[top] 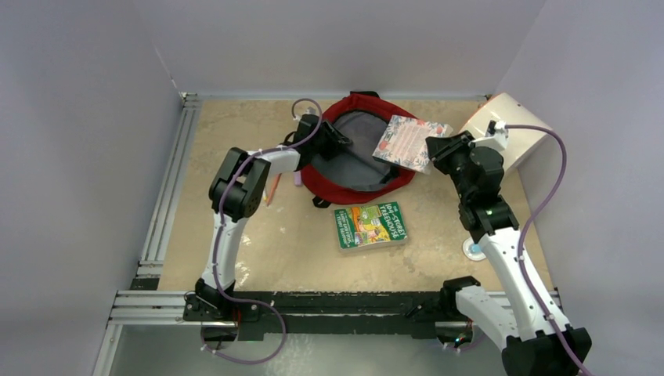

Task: Pack the student bag
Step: Place the book in the student bag.

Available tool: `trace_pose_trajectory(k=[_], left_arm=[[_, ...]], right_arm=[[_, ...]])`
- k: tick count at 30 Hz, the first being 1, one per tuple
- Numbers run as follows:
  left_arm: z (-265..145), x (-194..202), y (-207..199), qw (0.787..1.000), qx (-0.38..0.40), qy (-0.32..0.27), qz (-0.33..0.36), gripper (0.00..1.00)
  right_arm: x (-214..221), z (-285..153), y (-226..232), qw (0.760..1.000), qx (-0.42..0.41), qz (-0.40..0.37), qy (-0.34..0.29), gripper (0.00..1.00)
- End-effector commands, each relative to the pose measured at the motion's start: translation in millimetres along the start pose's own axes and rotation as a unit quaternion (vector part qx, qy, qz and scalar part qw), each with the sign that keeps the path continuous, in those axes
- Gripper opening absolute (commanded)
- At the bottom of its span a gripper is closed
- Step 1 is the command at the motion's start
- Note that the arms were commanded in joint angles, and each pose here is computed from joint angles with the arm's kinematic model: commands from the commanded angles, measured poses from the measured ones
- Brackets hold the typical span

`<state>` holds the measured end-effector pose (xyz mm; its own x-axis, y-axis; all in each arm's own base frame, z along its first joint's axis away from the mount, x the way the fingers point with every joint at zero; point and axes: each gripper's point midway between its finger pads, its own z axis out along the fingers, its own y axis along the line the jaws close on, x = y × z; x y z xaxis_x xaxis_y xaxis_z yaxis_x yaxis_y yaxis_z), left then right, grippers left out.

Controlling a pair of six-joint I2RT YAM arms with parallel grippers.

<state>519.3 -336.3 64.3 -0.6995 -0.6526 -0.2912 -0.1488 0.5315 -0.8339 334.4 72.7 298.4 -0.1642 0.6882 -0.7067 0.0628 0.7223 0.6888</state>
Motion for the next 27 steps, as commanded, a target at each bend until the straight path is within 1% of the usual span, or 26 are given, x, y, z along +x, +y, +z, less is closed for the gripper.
trace_pose_trajectory(k=[1, 3, 8, 11, 12, 16, 19, 23, 27], left_arm=[[-1, -33, -24, 0.998, 0.053, -0.023, 0.039, 0.34], [-4, -40, -33, 0.997, 0.063, -0.020, 0.049, 0.26], [-10, -54, -64, 0.992, 0.092, -0.025, 0.084, 0.13], [-14, -56, -76, 0.991, 0.097, -0.018, 0.093, 0.03], [-16, -57, -79, 0.991, 0.097, -0.016, 0.093, 0.01], [-25, -57, -90, 0.992, 0.094, -0.009, 0.089, 0.00], [-30, -60, -93, 0.993, 0.082, -0.009, 0.081, 0.00], [-29, -62, -89, 0.997, 0.034, 0.006, 0.067, 0.00], [-31, -64, -90, 0.998, 0.015, 0.010, 0.055, 0.00]], right_arm=[[-47, -15, 43, 0.994, -0.078, 0.002, -0.081, 0.00], [-50, -19, 47, 0.992, -0.091, -0.012, -0.091, 0.00], [-59, -23, 59, 0.986, -0.121, -0.039, -0.111, 0.00], [-63, -20, 63, 0.984, -0.126, -0.056, -0.116, 0.00], [-63, -20, 64, 0.982, -0.130, -0.065, -0.118, 0.00], [-61, -21, 76, 0.972, -0.172, -0.093, -0.129, 0.00], [-52, -19, 83, 0.965, -0.193, -0.127, -0.121, 0.00], [-28, -13, 96, 0.955, -0.220, -0.175, -0.092, 0.00], [-5, -22, 120, 0.935, -0.262, -0.223, -0.092, 0.00]])
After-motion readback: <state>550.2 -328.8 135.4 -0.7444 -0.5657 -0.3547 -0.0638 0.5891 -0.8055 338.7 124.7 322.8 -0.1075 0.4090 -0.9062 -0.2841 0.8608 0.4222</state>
